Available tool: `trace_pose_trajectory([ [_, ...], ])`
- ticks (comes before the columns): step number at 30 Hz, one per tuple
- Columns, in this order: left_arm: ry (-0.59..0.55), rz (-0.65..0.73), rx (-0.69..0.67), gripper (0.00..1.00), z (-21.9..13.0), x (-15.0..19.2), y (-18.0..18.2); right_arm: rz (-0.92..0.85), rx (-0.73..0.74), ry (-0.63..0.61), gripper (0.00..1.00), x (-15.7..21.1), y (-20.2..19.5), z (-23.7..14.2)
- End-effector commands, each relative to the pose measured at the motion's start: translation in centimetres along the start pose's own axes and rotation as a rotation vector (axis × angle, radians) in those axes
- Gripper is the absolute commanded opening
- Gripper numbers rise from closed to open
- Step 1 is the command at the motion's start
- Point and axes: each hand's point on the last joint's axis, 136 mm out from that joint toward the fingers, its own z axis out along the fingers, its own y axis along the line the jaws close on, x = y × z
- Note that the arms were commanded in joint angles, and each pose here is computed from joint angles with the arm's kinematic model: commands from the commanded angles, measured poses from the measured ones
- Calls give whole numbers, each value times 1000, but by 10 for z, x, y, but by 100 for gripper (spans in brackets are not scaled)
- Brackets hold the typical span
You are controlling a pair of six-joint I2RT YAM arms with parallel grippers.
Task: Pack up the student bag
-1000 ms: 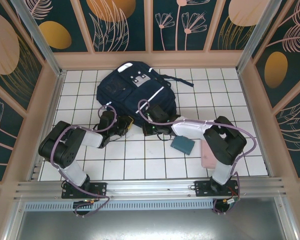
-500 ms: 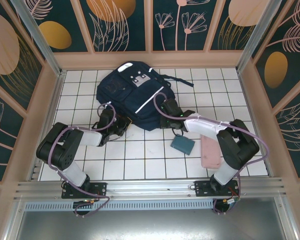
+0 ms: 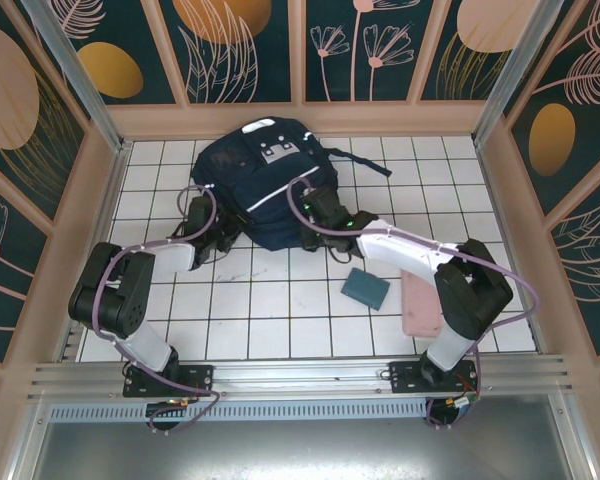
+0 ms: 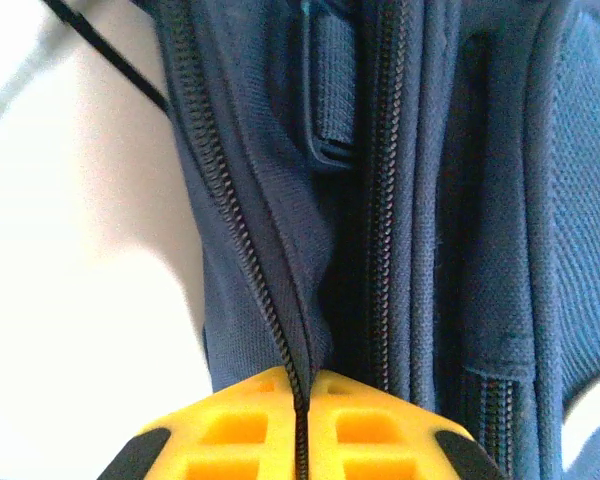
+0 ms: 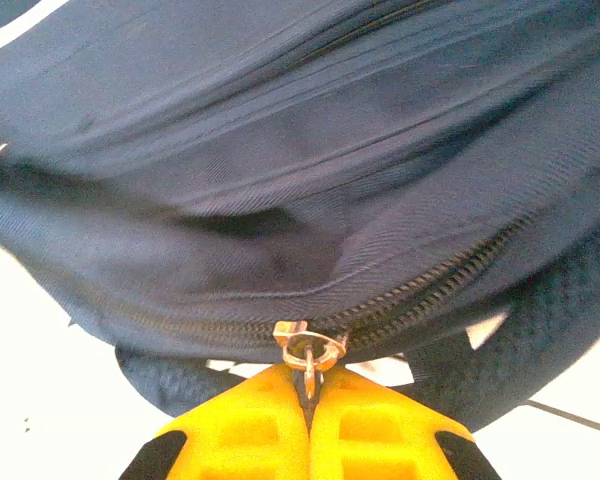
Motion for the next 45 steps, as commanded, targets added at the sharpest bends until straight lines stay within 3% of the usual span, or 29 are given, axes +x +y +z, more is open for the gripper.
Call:
trace_pose_trajectory([
  [1, -82, 48, -34, 26, -9, -24, 2, -58, -209, -48, 0, -15, 60, -18],
  [4, -123, 26, -95, 53, -30, -31, 25, -26, -263, -44, 0, -15, 75, -8],
  [9, -62, 27, -104, 65, -54, -13, 35, -7, -332, -42, 0, -24, 96, 6],
  [19, 147, -92, 123, 69, -67, 35, 12, -26, -403, -8, 0, -20, 117, 23],
  [28, 179, -98, 189, 68, -53, 36, -4, -58, -403, 47, 0, 1, 117, 30],
  [31, 196, -105, 170, 63, -45, 40, 0, -69, -404, 61, 0, 7, 117, 29],
  [35, 172, -131, 121, 49, -40, 40, 16, -87, -360, 76, 0, 14, 108, 30],
  [45, 94, -119, -11, 17, -35, 35, 56, -48, -99, 74, 0, 32, 20, 25],
])
